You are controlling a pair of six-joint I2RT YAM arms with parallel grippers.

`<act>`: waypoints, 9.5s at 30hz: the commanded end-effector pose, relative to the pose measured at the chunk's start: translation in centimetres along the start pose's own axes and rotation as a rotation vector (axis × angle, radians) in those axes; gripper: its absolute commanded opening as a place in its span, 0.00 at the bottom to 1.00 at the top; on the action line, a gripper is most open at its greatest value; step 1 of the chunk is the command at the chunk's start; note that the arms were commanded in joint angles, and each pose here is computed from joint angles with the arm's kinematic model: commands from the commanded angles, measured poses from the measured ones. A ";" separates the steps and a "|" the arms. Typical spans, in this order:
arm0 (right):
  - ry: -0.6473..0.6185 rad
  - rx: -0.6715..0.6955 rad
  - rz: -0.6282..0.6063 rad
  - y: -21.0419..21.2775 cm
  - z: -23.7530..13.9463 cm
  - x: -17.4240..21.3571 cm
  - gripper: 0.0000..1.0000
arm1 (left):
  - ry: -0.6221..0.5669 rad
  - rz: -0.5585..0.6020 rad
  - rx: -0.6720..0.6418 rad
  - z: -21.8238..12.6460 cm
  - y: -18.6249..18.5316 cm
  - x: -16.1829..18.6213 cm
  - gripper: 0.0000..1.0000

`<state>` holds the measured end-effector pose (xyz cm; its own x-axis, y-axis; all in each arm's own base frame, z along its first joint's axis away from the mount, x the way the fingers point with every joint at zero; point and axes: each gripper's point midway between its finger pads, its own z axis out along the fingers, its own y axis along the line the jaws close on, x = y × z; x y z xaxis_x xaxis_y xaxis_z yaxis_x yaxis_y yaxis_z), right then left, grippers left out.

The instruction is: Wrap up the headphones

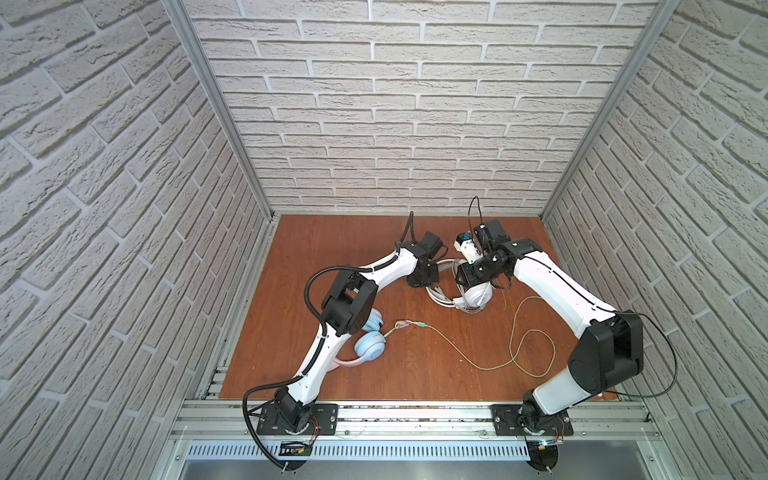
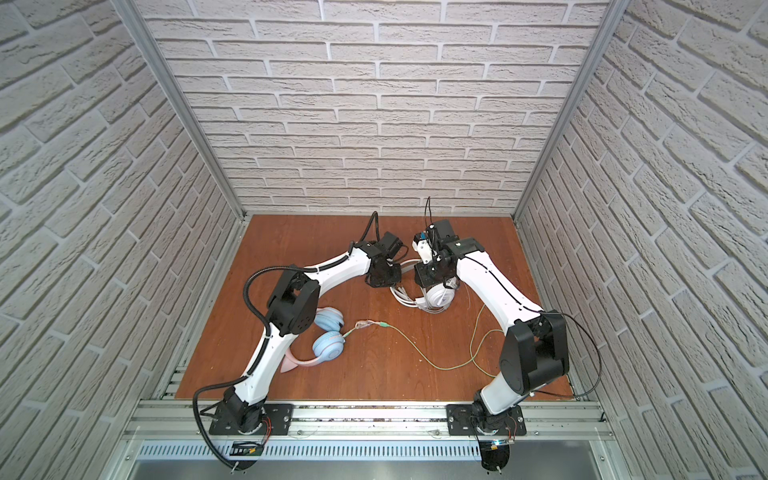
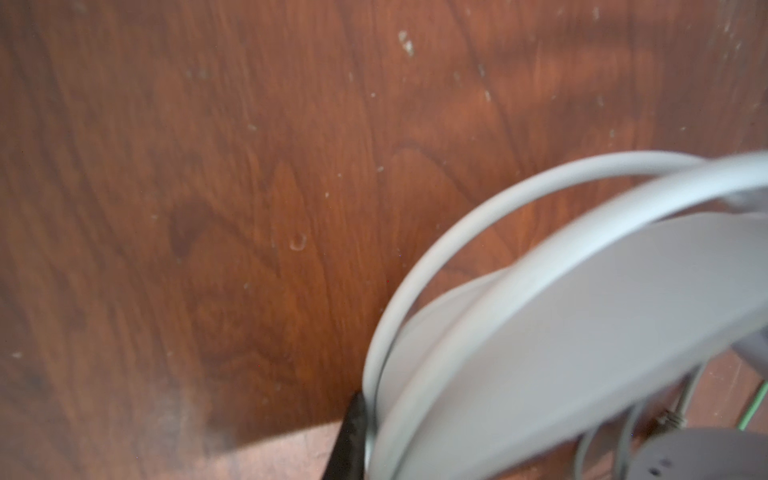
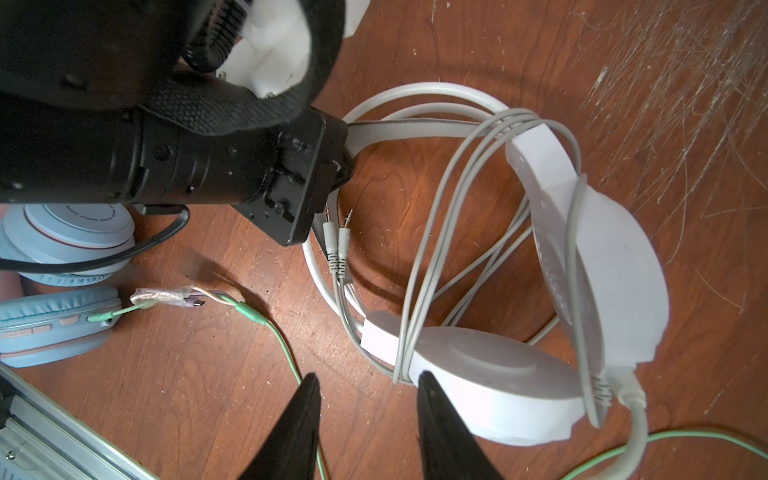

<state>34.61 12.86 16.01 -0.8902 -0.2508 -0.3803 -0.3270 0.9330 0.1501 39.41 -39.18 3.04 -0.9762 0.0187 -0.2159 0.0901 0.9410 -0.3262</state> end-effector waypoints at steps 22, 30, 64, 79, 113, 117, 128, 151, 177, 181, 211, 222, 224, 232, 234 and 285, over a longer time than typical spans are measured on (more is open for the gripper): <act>-0.070 -0.002 -0.016 0.2 -1.4 -1.1 0.41 | 0.000 -0.029 -0.084 -1.1 1.1 -0.2 0.59; -0.077 -0.003 -0.017 0.3 -1.7 -1.2 0.41 | -0.034 -0.032 -0.062 -2.3 0.2 -1.1 0.69; -0.235 -0.257 -0.270 7.1 -6.0 0.4 1.00 | -0.266 -0.237 -0.253 -26.7 17.9 4.9 0.96; -0.260 -0.284 -0.281 10.1 -4.2 1.1 1.00 | 0.017 -0.569 -0.375 -18.6 29.2 19.7 0.80; 0.003 -0.221 -0.301 8.9 -1.0 8.7 1.00 | 0.059 -0.501 -0.417 -13.8 31.2 15.3 0.00; 0.036 -0.201 -0.308 8.7 -0.5 9.4 1.00 | 0.011 -0.462 -0.394 -15.7 30.9 13.0 0.00; 0.050 -0.193 -0.313 8.6 0.2 9.4 1.00 | 0.217 -0.140 -0.317 -15.3 30.0 13.0 0.00; -0.030 -0.141 -0.280 8.2 -0.2 7.8 1.00 | 0.092 -0.185 -0.422 -14.6 32.1 12.3 0.61; 0.072 -0.024 -0.369 6.1 0.1 10.1 1.00 | -0.070 -0.274 -0.382 -12.7 32.3 10.8 0.17; 0.052 -0.062 -0.386 7.0 0.1 10.3 1.00 | -0.089 -0.243 -0.392 -14.7 31.8 8.9 0.03; 0.064 -0.048 -0.230 9.3 7.8 10.8 0.83 | -0.114 0.122 -0.168 -29.6 26.2 3.8 0.00; 0.130 -0.117 -0.164 9.9 10.7 13.4 0.67 | -0.231 -0.023 -0.141 -33.6 28.2 2.3 0.00; 0.141 -0.124 -0.160 9.9 11.1 13.8 0.64 | -0.258 -0.061 -0.134 -34.2 28.9 2.1 0.00; 0.174 -0.137 -0.159 10.1 11.9 14.7 0.58 | -0.312 -0.128 -0.127 -35.6 30.1 1.9 0.00; 0.171 -0.138 -0.158 10.1 11.9 14.8 0.58 | -0.328 -0.151 -0.121 -35.9 30.4 1.8 0.00; 0.178 -0.437 -0.701 21.7 1.5 11.7 0.06 | -0.370 -0.292 -0.122 -31.2 29.1 0.1 0.00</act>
<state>19.52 30.82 13.01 -0.5182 -0.7421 -0.4253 -0.8552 0.4560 0.2463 34.08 -0.63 20.89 -0.8675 -0.3281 -0.3738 -0.2279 0.9302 -0.2876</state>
